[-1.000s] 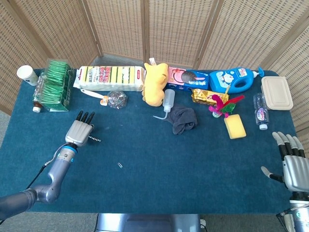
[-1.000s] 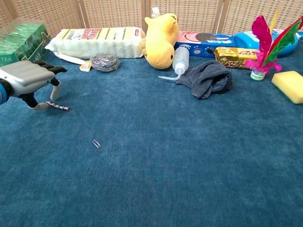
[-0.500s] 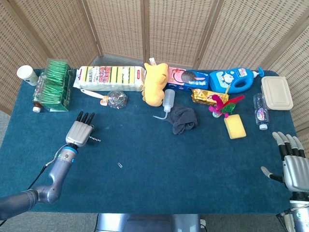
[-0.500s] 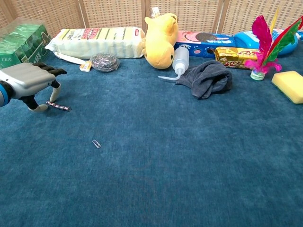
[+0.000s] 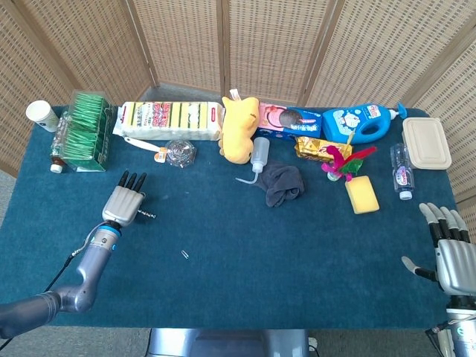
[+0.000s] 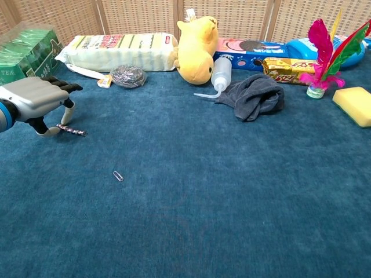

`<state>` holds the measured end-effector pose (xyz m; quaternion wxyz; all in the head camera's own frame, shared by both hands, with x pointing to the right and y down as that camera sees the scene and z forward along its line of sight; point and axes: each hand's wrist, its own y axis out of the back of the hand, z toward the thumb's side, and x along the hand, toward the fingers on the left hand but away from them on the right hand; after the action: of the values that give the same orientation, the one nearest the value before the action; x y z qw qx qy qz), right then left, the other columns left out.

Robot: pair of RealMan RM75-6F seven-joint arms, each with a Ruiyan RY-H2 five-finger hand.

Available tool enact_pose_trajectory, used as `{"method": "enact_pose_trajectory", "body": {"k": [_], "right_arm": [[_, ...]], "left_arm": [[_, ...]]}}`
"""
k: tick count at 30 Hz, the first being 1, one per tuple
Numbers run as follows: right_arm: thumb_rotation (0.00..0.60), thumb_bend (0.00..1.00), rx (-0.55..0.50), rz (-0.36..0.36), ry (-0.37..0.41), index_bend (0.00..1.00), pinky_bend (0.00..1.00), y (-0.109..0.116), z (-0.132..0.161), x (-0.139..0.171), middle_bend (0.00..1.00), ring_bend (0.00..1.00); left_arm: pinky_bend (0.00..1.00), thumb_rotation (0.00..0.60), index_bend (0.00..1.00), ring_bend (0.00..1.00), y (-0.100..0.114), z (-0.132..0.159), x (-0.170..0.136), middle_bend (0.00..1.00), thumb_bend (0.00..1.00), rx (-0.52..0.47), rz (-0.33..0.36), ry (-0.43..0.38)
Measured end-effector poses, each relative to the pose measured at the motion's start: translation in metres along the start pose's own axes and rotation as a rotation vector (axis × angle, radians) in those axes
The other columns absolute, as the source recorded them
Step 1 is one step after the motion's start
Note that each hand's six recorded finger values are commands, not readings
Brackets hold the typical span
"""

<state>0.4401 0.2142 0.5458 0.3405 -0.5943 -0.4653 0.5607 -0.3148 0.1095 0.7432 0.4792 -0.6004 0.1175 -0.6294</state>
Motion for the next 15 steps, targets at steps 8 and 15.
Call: {"method": "enact_pose_trajectory", "body": {"k": [8,15], "right_arm": [[0.6,0.0,-0.005,0.004,0.002,0.0,0.0,0.0,0.0002,-0.0002,0.0,0.0],[0.6,0.0,-0.01,0.003,0.004,0.0,0.0,0.0006,0.0005,0.0002,0.0,0.0]], "left_arm": [[0.0,0.6,0.5,0.0,0.0005,0.0015,0.0008,0.0,0.67,0.004,0.004,0.003],[0.0,0.6,0.52,0.0,0.0002,0.0025,0.0012,0.0,0.68,0.008,0.008,0.007]]}}
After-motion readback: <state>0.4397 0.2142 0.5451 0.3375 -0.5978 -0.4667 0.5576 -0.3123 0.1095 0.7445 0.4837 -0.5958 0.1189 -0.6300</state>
